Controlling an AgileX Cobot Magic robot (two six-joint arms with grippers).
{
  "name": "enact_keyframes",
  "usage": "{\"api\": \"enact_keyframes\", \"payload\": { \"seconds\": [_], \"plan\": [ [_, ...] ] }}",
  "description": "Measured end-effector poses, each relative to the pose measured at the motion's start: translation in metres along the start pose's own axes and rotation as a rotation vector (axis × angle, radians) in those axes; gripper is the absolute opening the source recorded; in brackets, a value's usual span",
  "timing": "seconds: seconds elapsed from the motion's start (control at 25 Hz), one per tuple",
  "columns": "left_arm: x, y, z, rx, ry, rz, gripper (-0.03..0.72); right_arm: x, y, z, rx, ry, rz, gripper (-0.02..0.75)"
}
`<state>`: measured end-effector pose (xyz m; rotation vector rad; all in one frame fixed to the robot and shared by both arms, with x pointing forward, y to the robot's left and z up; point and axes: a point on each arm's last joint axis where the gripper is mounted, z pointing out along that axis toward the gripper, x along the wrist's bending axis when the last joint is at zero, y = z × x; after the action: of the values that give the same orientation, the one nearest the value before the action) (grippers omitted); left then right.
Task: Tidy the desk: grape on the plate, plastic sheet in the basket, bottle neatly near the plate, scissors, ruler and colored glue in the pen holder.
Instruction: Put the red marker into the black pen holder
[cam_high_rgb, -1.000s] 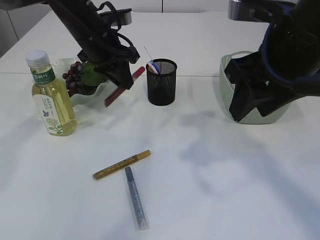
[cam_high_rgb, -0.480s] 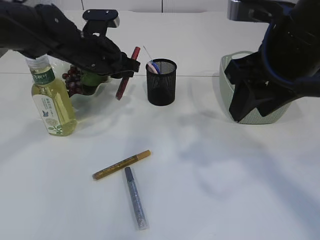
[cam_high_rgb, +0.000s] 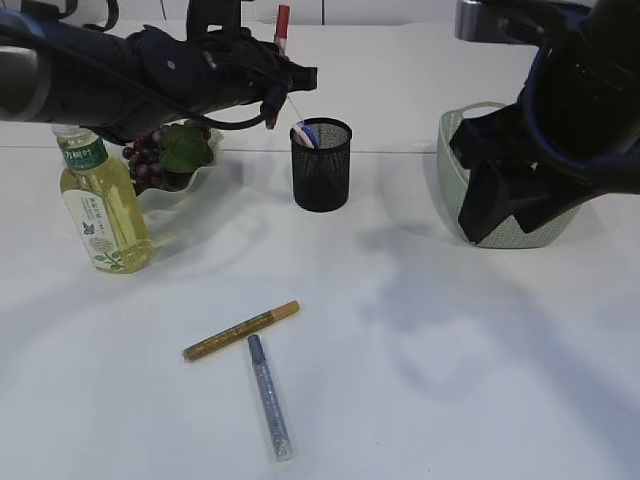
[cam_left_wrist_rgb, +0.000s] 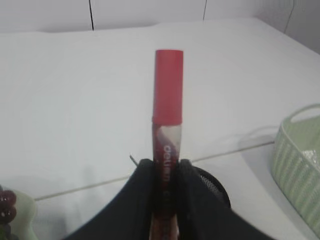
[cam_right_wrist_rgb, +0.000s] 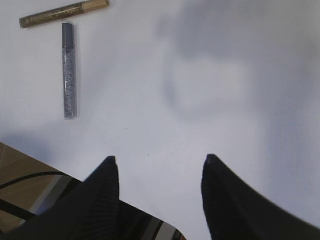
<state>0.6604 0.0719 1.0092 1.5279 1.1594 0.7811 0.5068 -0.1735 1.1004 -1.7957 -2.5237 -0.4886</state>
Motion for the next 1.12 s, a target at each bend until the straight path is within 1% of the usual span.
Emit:
{"api": "enact_keyframes", "payload": {
  "seconds": [0.28,0.44,0.8,1.0,1.12],
  "plan": [
    [-0.002,0.008,-0.001,-0.093,0.039,0.006,0.099,0.0,0.0,0.0,0.0,0.0,0.0,0.423],
    [-0.005,0.012,0.012,-0.121,0.036,-0.01,0.099,0.0,0.0,0.0,0.0,0.0,0.0,0.423],
    [-0.02,0.008,0.041,-0.107,-0.021,-0.044,0.099,0.0,0.0,0.0,0.0,0.0,-0.002,0.423],
    [-0.024,0.0,0.054,-0.1,-0.029,-0.047,0.099,0.0,0.0,0.0,0.0,0.0,-0.002,0.423],
    [-0.025,-0.004,0.061,-0.098,-0.032,-0.065,0.099,0.0,0.0,0.0,0.0,0.0,-0.002,0.423]
  ]
}}
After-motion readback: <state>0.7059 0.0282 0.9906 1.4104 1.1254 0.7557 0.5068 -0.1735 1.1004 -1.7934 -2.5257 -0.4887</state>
